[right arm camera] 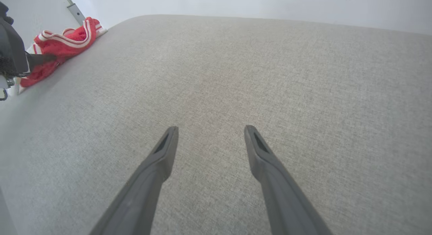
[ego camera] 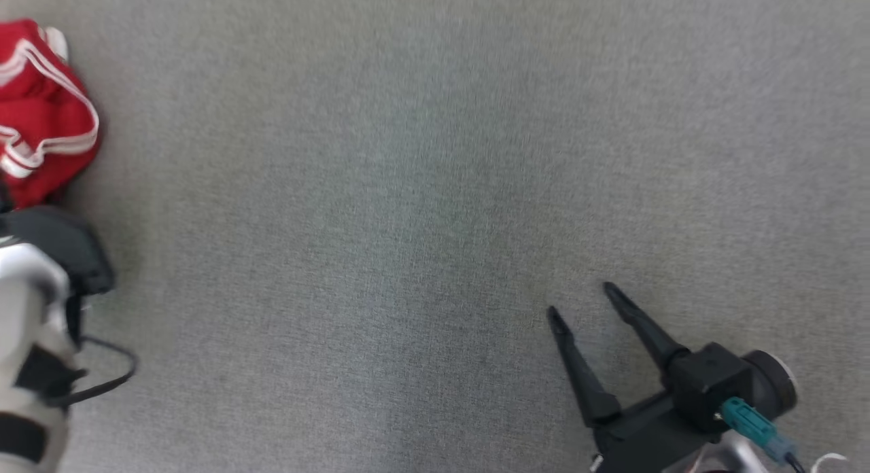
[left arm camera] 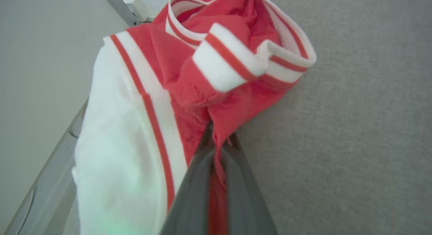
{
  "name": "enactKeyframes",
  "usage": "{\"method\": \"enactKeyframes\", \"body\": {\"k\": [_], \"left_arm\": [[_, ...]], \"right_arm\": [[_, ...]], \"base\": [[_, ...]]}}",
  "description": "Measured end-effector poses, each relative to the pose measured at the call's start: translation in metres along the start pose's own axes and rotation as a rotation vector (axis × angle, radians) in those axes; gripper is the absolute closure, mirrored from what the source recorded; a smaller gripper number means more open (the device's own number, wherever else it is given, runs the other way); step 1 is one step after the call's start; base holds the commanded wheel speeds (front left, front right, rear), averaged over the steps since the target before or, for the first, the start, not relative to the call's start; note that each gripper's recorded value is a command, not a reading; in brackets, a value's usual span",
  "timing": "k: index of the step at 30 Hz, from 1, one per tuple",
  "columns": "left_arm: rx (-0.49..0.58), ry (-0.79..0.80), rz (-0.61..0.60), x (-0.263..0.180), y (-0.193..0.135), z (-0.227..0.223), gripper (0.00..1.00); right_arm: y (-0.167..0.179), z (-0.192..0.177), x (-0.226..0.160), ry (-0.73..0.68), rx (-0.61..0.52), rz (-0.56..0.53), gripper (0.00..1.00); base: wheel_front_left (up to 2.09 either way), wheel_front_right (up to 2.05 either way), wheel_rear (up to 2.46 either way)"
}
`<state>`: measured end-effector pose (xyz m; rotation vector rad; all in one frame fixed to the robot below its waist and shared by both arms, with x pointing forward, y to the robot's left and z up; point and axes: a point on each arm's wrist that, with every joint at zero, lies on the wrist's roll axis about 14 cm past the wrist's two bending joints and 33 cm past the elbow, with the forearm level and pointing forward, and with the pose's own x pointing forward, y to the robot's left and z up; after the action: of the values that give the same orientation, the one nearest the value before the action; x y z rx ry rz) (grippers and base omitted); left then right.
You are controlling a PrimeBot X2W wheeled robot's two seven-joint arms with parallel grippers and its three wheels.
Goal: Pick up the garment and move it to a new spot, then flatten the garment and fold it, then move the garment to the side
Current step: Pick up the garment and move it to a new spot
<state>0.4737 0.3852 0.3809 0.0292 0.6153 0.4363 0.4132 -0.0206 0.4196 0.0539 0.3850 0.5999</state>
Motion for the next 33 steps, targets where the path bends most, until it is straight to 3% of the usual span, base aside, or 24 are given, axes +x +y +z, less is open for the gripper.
{"method": "enactKeyframes", "body": {"k": [4,10,17,22,26,33], "left_arm": [[0.014,-0.093,0.031,-0.013,0.028,0.028,1.0],[0.024,-0.298,0.019,-0.038,0.039,0.096,1.0],[-0.014,-0.534,-0.075,-0.087,0.007,0.175,1.0],[-0.001,-0.726,-0.262,-0.148,-0.053,0.225,1.0],[-0.069,-0.867,-0.397,-0.193,-0.098,0.256,1.0],[-0.142,-0.945,-0.666,-0.26,-0.192,0.249,1.0]], "right_arm": [[0.011,0.018,0.0,-0.07,0.009,0.016,0.0],[0.015,0.039,-0.009,-0.166,0.031,-0.007,0.0],[0.0,0.052,-0.039,-0.238,0.035,-0.1,0.0],[-0.013,0.062,-0.076,-0.304,0.041,-0.186,0.0],[-0.025,0.071,-0.101,-0.353,0.04,-0.252,0.0],[-0.042,0.07,-0.141,-0.396,0.048,-0.36,0.0]], "base": [[0.0,0.0,0.0],[0.0,0.0,0.0],[0.0,0.0,0.0],[0.0,0.0,0.0],[0.0,0.0,0.0],[0.0,0.0,0.0]]}}
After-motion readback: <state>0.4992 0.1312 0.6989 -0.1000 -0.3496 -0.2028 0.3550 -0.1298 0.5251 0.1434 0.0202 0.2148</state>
